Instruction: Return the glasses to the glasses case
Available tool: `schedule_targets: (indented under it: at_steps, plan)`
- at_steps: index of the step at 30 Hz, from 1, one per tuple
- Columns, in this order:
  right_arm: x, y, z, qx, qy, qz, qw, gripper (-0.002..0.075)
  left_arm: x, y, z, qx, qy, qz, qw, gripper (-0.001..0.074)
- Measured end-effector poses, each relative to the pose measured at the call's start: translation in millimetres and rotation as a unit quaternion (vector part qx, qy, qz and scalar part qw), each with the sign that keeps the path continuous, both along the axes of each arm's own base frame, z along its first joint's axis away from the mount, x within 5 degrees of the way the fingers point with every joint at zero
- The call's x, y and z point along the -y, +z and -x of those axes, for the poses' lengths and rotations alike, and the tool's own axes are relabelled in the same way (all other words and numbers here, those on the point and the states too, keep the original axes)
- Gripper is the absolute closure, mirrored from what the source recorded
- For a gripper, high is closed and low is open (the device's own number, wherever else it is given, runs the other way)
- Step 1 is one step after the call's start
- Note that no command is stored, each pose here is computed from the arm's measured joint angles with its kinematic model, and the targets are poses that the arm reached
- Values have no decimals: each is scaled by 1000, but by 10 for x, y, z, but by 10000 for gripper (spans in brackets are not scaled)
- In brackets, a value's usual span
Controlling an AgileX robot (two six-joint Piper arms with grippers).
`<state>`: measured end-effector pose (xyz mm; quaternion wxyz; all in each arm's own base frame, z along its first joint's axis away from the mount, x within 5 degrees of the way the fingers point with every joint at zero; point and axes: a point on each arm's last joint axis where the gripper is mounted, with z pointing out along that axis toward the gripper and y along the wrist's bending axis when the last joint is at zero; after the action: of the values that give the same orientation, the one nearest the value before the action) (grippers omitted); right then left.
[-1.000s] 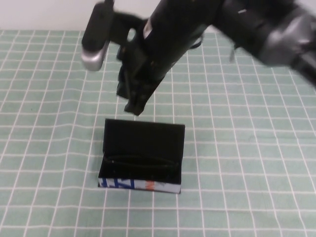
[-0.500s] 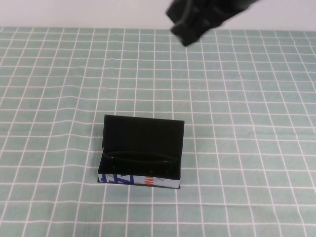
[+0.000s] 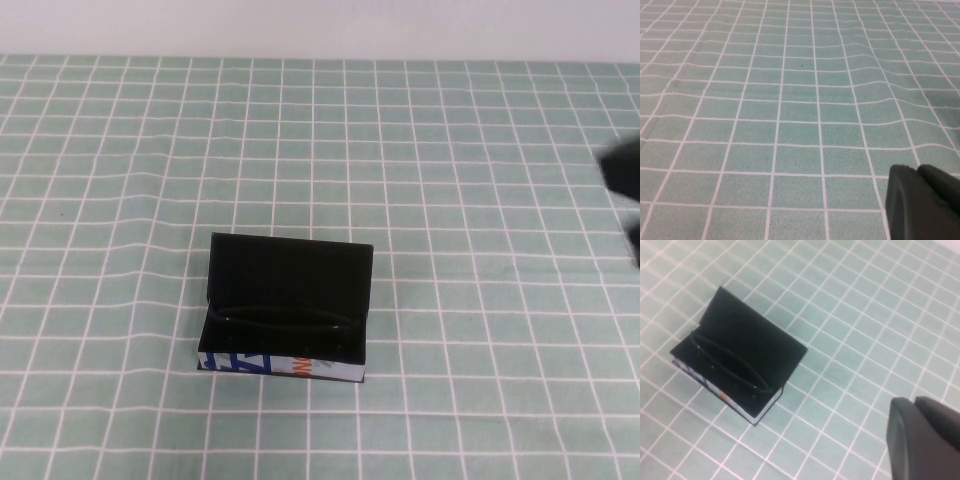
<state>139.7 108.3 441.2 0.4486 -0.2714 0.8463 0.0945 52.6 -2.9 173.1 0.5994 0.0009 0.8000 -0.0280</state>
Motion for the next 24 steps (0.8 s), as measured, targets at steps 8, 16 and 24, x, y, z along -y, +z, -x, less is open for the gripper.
schedule_targets:
  at_steps: [8,16,24]
  plan:
    - [543,-431,418,42,-68,-32,996,737,0,0,0,0,0,0,1000,738]
    - [631,-632,509,33,-72,-30,996,737,0,0,0,0,0,0,1000,738]
    - [631,-657,509,27,-74,-26,997,737,0,0,0,0,0,0,1000,738]
